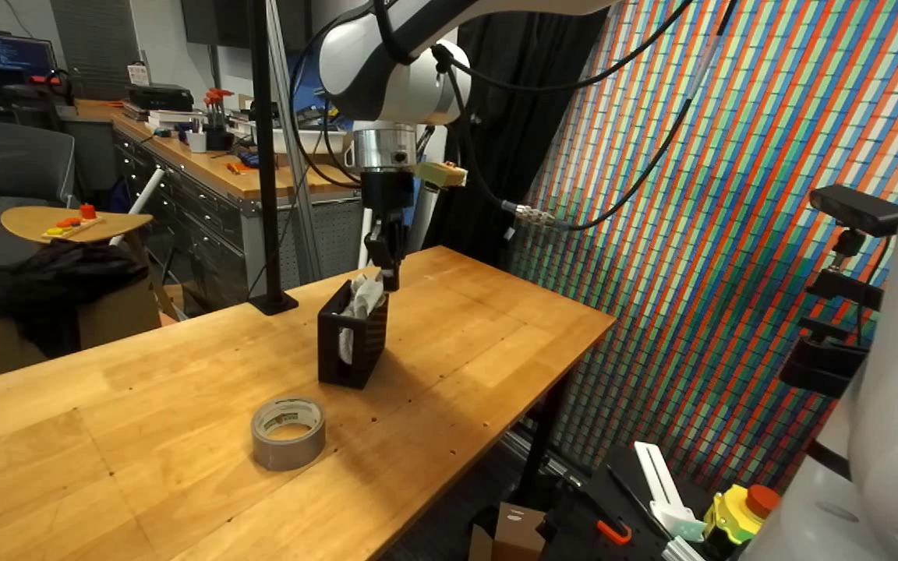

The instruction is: Put the towel into the box.

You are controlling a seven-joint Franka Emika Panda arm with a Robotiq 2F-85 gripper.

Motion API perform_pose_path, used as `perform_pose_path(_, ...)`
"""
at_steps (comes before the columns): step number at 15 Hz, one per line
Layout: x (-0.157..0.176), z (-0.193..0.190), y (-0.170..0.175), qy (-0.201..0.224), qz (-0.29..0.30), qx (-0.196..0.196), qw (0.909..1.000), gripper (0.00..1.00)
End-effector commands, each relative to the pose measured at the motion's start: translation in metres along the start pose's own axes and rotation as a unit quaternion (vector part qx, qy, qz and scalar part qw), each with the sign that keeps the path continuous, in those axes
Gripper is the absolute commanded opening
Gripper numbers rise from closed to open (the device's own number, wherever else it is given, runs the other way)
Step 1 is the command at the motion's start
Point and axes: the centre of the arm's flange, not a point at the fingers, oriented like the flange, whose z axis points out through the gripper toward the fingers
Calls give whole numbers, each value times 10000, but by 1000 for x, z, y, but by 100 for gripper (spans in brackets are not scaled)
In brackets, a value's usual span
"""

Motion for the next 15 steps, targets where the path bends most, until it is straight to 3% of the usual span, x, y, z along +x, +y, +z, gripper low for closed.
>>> perform_pose_path(1, 23, -7, 3, -20, -247, -83, 9997, 3)
perform_pose_path(15, 71, 7, 36, 49, -892, 86, 9960, 3)
